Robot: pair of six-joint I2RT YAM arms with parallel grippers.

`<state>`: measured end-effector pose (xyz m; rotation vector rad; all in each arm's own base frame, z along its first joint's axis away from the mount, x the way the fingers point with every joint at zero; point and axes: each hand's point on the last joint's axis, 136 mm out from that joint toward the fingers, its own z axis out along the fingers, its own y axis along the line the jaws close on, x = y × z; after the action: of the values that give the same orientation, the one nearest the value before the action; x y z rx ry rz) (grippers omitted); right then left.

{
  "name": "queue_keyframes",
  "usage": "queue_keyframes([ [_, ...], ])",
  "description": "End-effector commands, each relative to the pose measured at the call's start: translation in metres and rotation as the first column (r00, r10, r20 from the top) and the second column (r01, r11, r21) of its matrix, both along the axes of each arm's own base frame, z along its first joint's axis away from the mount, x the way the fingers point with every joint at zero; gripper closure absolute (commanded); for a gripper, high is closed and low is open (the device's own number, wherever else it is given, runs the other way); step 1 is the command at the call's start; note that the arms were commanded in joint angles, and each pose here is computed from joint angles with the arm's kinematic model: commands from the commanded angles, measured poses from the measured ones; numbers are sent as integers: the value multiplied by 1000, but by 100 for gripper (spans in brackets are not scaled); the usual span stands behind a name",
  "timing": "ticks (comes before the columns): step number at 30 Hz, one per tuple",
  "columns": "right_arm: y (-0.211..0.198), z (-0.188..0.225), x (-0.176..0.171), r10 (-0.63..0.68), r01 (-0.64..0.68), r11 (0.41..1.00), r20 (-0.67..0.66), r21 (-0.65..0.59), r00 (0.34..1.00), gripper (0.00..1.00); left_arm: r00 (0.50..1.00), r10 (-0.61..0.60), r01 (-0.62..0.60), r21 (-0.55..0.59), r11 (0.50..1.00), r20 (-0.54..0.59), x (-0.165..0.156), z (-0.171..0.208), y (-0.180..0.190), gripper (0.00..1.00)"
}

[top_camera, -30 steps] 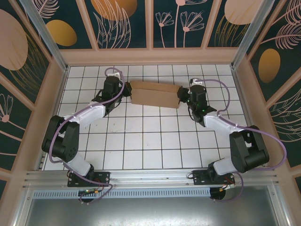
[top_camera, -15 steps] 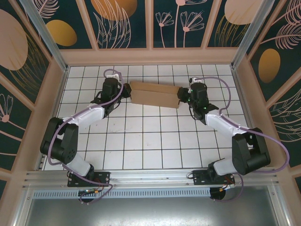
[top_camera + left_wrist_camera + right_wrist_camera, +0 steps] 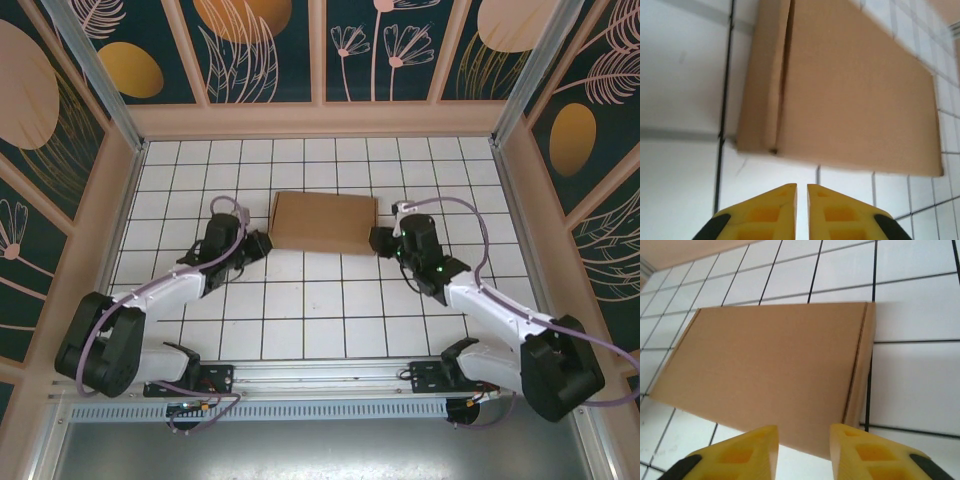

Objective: Fold the paper box

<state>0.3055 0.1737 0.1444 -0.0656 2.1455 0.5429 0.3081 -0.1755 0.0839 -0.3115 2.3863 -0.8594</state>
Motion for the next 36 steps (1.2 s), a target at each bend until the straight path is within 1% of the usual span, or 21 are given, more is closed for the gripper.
queue_keyframes([
  [1, -18, 6, -4, -82, 81, 997, 47, 8, 996, 63, 1000, -22, 21, -72, 997, -17, -18, 8, -6, 80],
  [3, -18, 7, -4, -72, 72, 997, 51, 6, 996, 60, 999, -40, 41, -55, 998, 21, -17, 18, -5, 72],
  [5, -16, 4, 3, -57, 57, 998, 10, 10, 998, 57, 996, -47, 48, -3, 999, 69, -6, 32, -3, 66],
  [8, -11, -2, 17, -38, 40, 999, -74, 22, 997, 53, 990, -56, 43, 100, 994, 126, 21, 55, 0, 52],
  [9, -11, -5, 23, -42, 46, 999, -103, 30, 994, 52, 988, -57, 39, 131, 991, 142, 32, 60, 3, 49],
  [12, -8, -17, 38, -30, 47, 996, -195, 80, 980, 49, 988, -51, 26, 170, 985, 144, 61, 55, 12, 46],
  [15, -10, -23, 50, -67, 87, 993, -209, 86, 976, 47, 994, -47, 25, 221, 975, 95, 86, 35, 18, 45],
  [17, -10, -30, 55, -82, 104, 990, -220, 93, 972, 46, 998, -13, -2, 267, 964, 54, 100, 19, 25, 46],
  [18, -8, -34, 58, -79, 105, 990, -236, 99, 968, 46, 999, -15, 1, 282, 960, 45, 107, 14, 25, 47],
  [22, -4, -56, 66, -68, 102, 990, -303, 97, 950, 46, 999, -30, 24, 243, 970, 19, 112, 3, 15, 50],
  [23, -3, -60, 67, -63, 98, 990, -312, 97, 948, 46, 999, -32, 33, 232, 972, -4, 111, -10, 13, 51],
  [25, -1, -69, 71, -52, 90, 991, -331, 100, 942, 46, 999, -39, 41, 194, 980, -14, 110, -16, 7, 53],
  [28, 4, -80, 77, -27, 71, 991, -357, 113, 934, 54, 997, -52, 57, 114, 992, -48, 104, -26, -4, 60],
  [31, 7, -89, 85, -12, 57, 992, -373, 109, 928, 67, 995, -50, 54, 43, 998, -84, 98, -38, -11, 68],
  [33, 3, -92, 93, -15, 57, 993, -375, 99, 927, 70, 994, -48, 49, 6, 999, -98, 99, -44, -15, 71],
  [36, -4, -94, 109, -20, 67, 991, -379, 112, 925, 70, 995, -35, 35, 0, 999, -88, 109, -45, -17, 72],
])
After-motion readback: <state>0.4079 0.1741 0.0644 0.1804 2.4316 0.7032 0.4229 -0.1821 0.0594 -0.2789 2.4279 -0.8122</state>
